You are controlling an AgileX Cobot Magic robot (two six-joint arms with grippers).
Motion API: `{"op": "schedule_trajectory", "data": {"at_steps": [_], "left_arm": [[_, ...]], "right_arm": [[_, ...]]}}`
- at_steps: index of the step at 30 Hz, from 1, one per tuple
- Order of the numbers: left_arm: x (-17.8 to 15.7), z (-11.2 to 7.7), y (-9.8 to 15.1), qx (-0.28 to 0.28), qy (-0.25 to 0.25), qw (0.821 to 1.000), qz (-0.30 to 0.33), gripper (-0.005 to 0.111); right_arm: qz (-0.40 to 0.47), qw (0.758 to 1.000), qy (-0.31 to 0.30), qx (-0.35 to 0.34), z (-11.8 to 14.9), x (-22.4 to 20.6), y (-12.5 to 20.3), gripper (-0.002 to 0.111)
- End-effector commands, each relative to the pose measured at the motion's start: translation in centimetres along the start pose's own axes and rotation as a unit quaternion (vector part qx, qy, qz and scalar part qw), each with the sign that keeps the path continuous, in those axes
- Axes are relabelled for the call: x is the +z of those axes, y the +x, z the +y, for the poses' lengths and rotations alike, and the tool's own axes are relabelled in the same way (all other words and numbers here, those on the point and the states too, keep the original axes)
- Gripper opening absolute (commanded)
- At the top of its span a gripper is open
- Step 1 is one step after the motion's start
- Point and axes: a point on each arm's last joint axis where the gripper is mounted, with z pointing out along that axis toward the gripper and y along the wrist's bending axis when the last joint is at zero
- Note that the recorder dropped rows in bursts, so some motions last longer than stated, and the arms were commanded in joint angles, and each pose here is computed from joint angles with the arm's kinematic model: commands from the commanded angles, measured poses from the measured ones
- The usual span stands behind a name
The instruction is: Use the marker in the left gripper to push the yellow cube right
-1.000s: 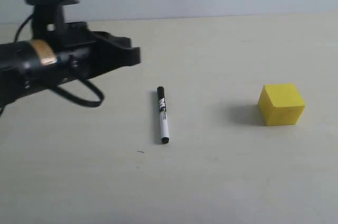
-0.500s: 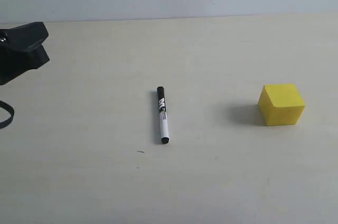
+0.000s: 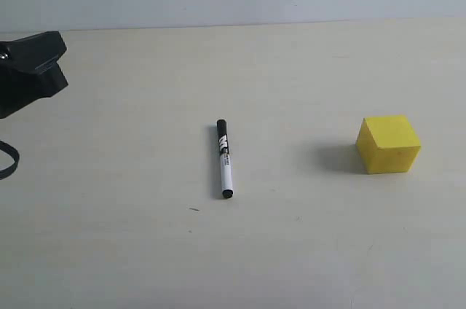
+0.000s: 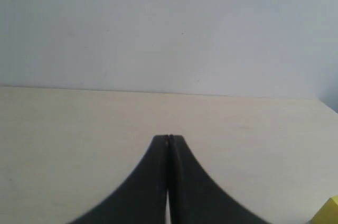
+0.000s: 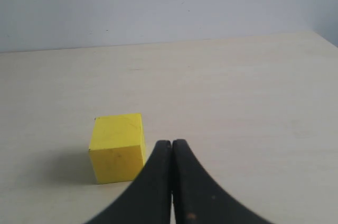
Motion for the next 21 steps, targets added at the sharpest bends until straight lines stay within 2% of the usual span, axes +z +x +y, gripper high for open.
{"op": "schedule_trajectory", "data": {"at_steps": [1,5,8,9,12,14,18,21], "left_arm": [[-0.1,0.0,-0.4,0.079,0.001,0.997,-0.02,0.0],[-0.1,0.0,-0.3,0.166,-0.001,0.986,-0.014,0.0],[-0.4,0.3,-0.3,0.203,-0.007,0.979,-0.002,0.0],[-0.8,0.4,-0.4,0.207,-0.01,0.978,0.011,0.0],[-4.6,2.7,-1.7,0.186,-0.084,0.977,0.067,0.0],[-7.3,3.5,-2.6,0.169,-0.129,0.975,0.064,0.0],[-11.7,3.4,-3.2,0.158,-0.181,0.97,0.043,0.0],[-13.9,2.8,-2.7,0.164,-0.187,0.968,0.018,0.0]], "right_arm": [[-0.003,1.0,0.002,-0.001,0.0,0.0,0.1,0.0],[-0.003,1.0,0.002,-0.001,0.0,0.0,0.1,0.0],[-0.003,1.0,0.002,-0.001,0.0,0.0,0.1,0.0],[-0.003,1.0,0.002,-0.001,0.0,0.0,0.1,0.0],[-0.003,1.0,0.002,-0.001,0.0,0.0,0.1,0.0],[-0.003,1.0,0.002,-0.001,0.0,0.0,0.1,0.0],[-0.003,1.0,0.002,-0.001,0.0,0.0,0.1,0.0],[-0.003,1.0,0.002,-0.001,0.0,0.0,0.1,0.0]]}}
